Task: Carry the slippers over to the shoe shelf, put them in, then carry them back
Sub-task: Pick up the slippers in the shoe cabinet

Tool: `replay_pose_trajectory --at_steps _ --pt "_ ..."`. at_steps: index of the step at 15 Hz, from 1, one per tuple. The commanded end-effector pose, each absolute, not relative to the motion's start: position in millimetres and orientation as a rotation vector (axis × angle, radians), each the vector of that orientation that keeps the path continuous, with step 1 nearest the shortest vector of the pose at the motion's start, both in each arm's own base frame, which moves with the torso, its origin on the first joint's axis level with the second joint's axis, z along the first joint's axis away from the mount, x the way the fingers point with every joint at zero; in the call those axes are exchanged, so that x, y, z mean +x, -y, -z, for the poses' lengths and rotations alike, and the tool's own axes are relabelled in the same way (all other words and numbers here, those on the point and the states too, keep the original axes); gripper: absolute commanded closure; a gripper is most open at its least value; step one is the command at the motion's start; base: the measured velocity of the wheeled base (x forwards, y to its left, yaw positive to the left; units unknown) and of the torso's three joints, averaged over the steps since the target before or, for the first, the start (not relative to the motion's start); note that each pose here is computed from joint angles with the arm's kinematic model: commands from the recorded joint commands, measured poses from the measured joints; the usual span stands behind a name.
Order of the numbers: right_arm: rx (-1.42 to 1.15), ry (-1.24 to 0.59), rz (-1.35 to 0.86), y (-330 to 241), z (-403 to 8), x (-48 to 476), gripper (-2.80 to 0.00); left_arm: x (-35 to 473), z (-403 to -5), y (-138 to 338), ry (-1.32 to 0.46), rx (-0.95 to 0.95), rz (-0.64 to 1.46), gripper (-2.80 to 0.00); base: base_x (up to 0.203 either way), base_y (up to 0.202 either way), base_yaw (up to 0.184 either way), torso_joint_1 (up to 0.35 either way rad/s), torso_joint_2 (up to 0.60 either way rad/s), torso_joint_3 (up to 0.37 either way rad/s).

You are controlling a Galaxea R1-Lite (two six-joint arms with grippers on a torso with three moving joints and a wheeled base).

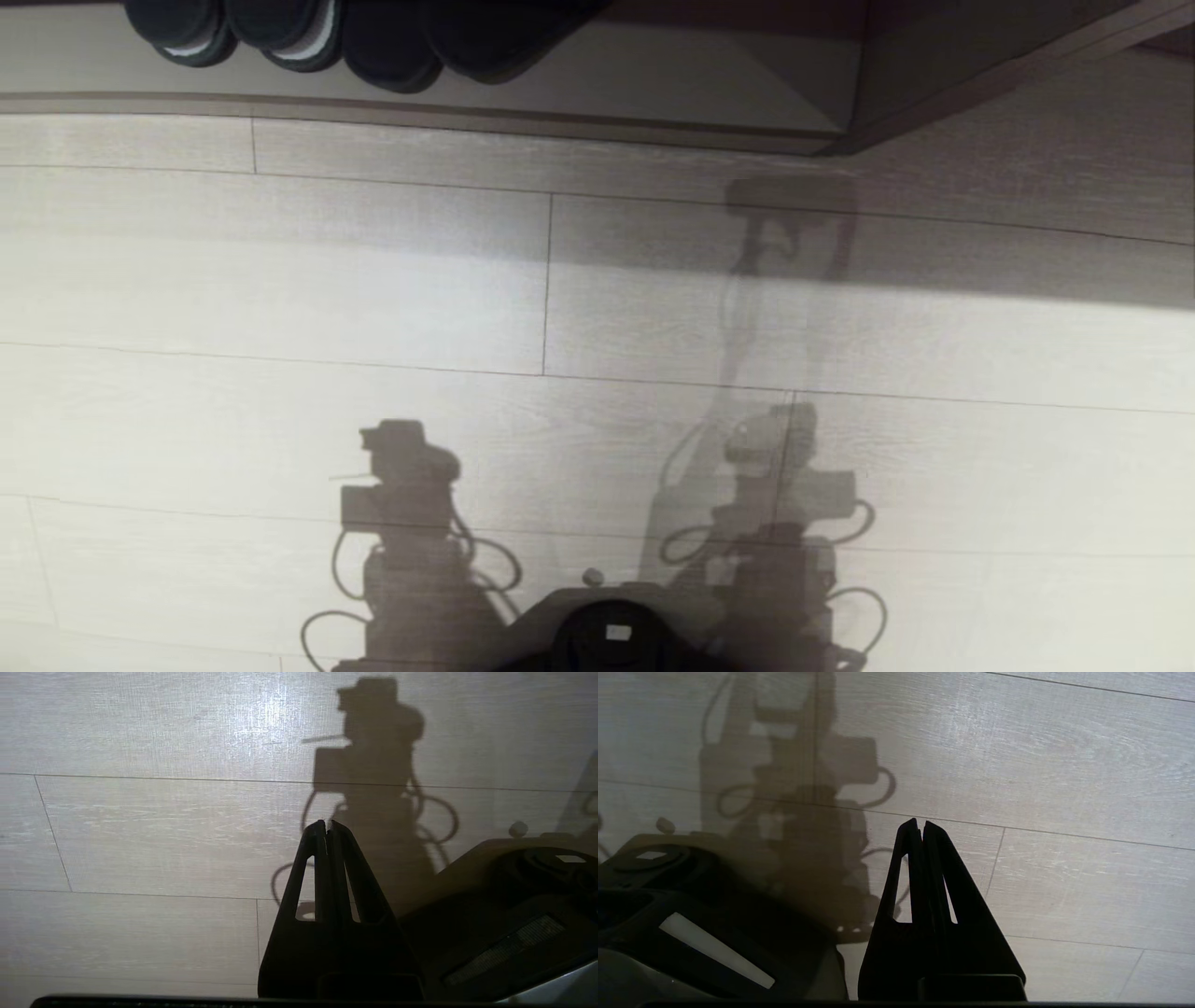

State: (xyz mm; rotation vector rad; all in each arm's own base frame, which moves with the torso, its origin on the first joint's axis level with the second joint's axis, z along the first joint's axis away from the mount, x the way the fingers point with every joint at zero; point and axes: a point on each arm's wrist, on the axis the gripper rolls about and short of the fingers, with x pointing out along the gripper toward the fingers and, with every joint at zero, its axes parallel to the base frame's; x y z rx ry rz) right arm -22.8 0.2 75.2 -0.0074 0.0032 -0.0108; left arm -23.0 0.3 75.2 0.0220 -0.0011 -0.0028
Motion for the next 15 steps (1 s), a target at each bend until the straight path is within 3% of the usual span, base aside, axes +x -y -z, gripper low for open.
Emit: replay_pose_trajectory --at_steps 1,15 --pt "-0.008 0.000 0.011 -0.2 -75.1 -23.0 0.00 -22.7 -74.9 -0.2 -0.003 0.020 0.002 0.00 0.000 0.193 -0.001 0.002 0.00 0.003" --pt "-0.008 0.000 0.012 -0.1 -75.1 -23.0 0.00 -22.7 -74.9 -0.2 -0.003 0.017 0.003 0.00 0.000 0.196 -0.003 0.002 0.00 0.002"
